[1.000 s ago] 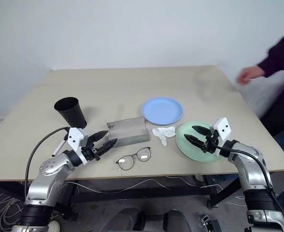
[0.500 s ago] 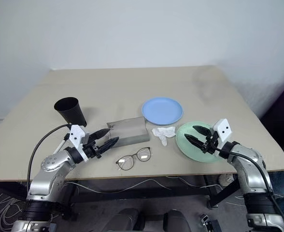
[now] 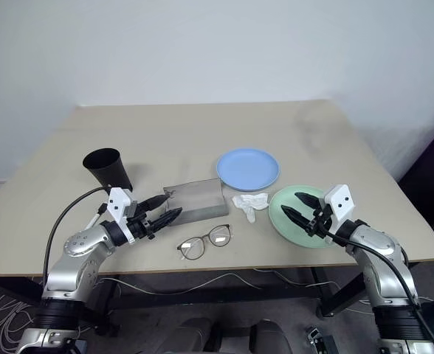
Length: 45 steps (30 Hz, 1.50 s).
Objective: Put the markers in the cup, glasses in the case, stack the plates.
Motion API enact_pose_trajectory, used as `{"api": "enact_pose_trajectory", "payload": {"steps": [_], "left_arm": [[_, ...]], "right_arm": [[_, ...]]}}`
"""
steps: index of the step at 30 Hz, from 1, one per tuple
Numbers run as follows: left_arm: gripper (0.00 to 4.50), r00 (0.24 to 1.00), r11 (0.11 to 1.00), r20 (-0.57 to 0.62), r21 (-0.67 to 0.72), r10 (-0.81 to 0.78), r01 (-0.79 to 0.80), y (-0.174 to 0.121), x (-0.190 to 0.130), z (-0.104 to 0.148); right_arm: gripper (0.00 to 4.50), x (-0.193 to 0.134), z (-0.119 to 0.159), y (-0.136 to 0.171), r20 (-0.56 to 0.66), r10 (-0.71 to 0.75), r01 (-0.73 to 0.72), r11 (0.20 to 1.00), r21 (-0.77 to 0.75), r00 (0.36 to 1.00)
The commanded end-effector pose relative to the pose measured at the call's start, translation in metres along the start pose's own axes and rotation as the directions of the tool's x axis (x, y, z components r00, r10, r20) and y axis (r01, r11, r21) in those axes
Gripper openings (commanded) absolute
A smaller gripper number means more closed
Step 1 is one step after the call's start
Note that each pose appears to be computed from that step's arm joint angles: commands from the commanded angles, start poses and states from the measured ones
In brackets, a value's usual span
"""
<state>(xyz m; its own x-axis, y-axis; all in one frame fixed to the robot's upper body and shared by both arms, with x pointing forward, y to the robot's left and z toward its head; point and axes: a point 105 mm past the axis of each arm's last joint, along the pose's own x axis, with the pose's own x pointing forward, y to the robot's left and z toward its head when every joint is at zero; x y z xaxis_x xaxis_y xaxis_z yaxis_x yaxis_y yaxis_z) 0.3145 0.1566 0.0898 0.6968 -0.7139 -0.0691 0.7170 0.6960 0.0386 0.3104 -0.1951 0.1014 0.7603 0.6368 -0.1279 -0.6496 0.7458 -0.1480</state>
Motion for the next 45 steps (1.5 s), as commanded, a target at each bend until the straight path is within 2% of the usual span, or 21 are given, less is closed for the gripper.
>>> {"api": "enact_pose_trajectory", "payload": {"steps": [1, 6, 13, 16, 20, 45], "left_arm": [[2.85, 0.999, 0.999, 0.037, 0.044, -0.016, 0.014, -0.004, 0.001, 0.014], [2.85, 0.999, 0.999, 0.036, 0.036, -0.007, 0.006, -0.003, 0.001, 0.011], [2.85, 0.997, 0.998, 0.063, 0.035, -0.054, 0.052, -0.008, 0.019, 0.018], [2.85, 0.995, 0.997, 0.072, 0.031, -0.069, 0.067, -0.011, 0.025, 0.019], [2.85, 0.994, 0.996, 0.072, 0.025, -0.087, 0.085, -0.014, 0.029, 0.017], [2.85, 0.991, 0.993, 0.059, 0.017, -0.120, 0.119, -0.020, 0.023, 0.016]], "right_arm": [[2.72, 0.002, 0.018, -0.005, 0.036, -0.052, 0.054, 0.997, -0.059, 0.998], [2.72, 0.007, 0.030, 0.014, 0.042, -0.055, 0.057, 0.997, -0.045, 0.998], [2.72, 0.017, 0.008, 0.049, -0.150, -0.115, 0.100, 0.990, -0.101, 0.982], [2.72, 0.020, -0.008, 0.048, -0.225, -0.190, 0.157, 0.975, -0.158, 0.956], [2.72, 0.024, -0.017, 0.040, -0.263, -0.267, 0.231, 0.960, -0.161, 0.927], [2.72, 0.025, -0.024, 0.044, -0.422, -0.300, 0.181, 0.937, -0.298, 0.856]]}}
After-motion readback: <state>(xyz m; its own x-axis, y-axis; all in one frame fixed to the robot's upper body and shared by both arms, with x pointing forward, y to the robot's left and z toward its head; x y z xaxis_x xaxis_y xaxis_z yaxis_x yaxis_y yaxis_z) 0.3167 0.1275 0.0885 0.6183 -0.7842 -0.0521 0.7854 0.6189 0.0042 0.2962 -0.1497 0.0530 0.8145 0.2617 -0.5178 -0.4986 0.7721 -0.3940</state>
